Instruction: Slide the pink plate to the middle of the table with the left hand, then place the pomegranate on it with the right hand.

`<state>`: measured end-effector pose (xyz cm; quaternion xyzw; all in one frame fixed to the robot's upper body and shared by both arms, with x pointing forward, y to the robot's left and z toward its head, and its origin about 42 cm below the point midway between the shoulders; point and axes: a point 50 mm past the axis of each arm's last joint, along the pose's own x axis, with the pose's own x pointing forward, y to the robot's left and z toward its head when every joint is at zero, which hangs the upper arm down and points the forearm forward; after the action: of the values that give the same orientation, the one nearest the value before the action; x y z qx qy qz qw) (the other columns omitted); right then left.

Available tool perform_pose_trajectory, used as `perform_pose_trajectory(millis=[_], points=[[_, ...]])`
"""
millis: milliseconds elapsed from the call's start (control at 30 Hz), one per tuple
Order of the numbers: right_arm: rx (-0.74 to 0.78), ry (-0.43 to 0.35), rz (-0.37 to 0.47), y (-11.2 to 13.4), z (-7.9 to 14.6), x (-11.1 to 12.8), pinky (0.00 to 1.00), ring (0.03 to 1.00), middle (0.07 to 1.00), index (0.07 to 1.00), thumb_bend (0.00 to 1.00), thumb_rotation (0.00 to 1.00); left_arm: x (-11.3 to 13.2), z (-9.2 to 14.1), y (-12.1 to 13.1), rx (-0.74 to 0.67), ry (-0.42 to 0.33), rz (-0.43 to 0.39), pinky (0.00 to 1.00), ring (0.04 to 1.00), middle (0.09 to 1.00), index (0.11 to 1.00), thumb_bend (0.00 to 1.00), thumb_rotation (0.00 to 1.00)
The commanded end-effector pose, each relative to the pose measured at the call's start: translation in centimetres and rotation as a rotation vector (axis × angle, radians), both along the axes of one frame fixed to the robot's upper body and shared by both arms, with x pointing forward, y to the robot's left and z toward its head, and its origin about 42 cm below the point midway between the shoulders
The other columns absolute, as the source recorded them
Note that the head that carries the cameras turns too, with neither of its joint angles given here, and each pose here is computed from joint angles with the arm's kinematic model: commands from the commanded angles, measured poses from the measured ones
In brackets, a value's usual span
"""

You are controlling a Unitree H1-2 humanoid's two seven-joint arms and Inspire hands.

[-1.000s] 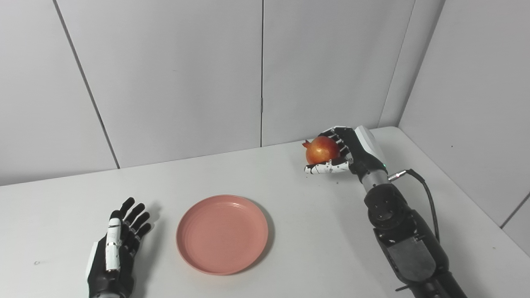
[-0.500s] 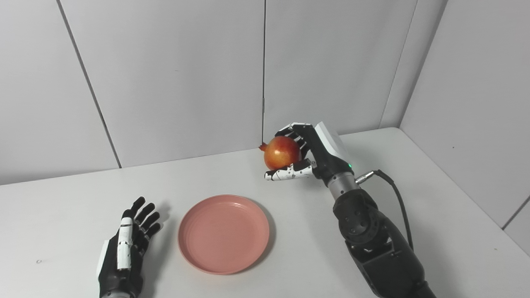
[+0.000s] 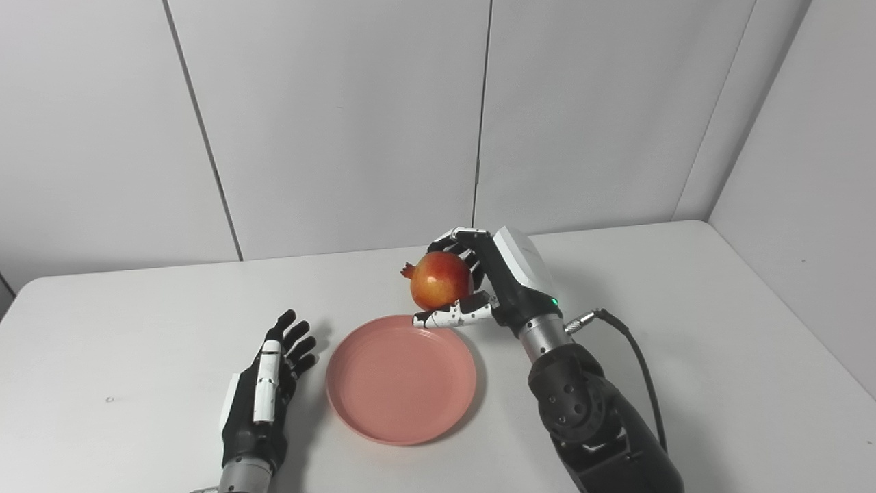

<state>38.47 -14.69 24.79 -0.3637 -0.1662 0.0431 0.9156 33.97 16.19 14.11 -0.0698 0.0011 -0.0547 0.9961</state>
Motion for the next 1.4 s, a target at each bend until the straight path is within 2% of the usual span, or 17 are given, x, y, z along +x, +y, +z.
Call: perform_pose_trajectory(millis=[0, 167, 367, 600, 967, 1100, 1200, 1367], points=[[-0.002, -0.096, 0.039, 0.8, 1.5, -0.2, 0.31, 0.391, 0.465, 0.486, 0.52, 0.14, -0.2, 0.3, -0.9, -0.007, -0.025, -0.001, 0.87, 0.875, 0.901, 0.896, 0.45, 1.00], [-0.017, -0.069, 0.066, 2.1, -0.3, -0.6, 0.29, 0.374, 0.453, 0.486, 0.52, 0.14, -0.2, 0.1, -1.8, 0.021, -0.057, 0.012, 0.89, 0.905, 0.924, 0.923, 0.46, 1.00], [-0.003, -0.036, 0.090, 2.5, -2.0, -1.0, 0.29, 0.380, 0.461, 0.486, 0.52, 0.14, -0.2, -0.1, -2.6, 0.043, -0.078, 0.019, 0.90, 0.920, 0.935, 0.934, 0.47, 1.00], [-0.016, -0.023, 0.094, 2.3, -2.6, -1.5, 0.33, 0.408, 0.486, 0.487, 0.52, 0.14, -0.3, 0.1, -3.5, 0.061, -0.093, 0.021, 0.89, 0.920, 0.940, 0.939, 0.45, 1.00], [-0.110, -0.055, 0.109, 2.2, -3.4, -2.1, 0.34, 0.420, 0.506, 0.488, 0.52, 0.14, -0.2, 0.4, -4.6, 0.079, -0.092, 0.037, 0.88, 0.910, 0.929, 0.928, 0.43, 1.00], [-0.138, -0.060, 0.120, 2.4, -3.7, -2.4, 0.31, 0.390, 0.485, 0.488, 0.52, 0.14, -0.2, 0.4, -4.7, 0.080, -0.096, 0.032, 0.88, 0.910, 0.929, 0.928, 0.43, 1.00], [-0.157, -0.053, 0.125, 2.5, -4.0, -2.6, 0.32, 0.404, 0.497, 0.489, 0.52, 0.14, -0.2, 0.4, -4.8, 0.084, -0.097, 0.032, 0.88, 0.908, 0.926, 0.924, 0.43, 1.00], [-0.200, -0.041, 0.127, 2.6, -4.4, -2.8, 0.23, 0.332, 0.450, 0.490, 0.52, 0.14, -0.2, 0.5, -4.9, 0.091, -0.098, 0.030, 0.88, 0.906, 0.924, 0.922, 0.43, 1.00]])
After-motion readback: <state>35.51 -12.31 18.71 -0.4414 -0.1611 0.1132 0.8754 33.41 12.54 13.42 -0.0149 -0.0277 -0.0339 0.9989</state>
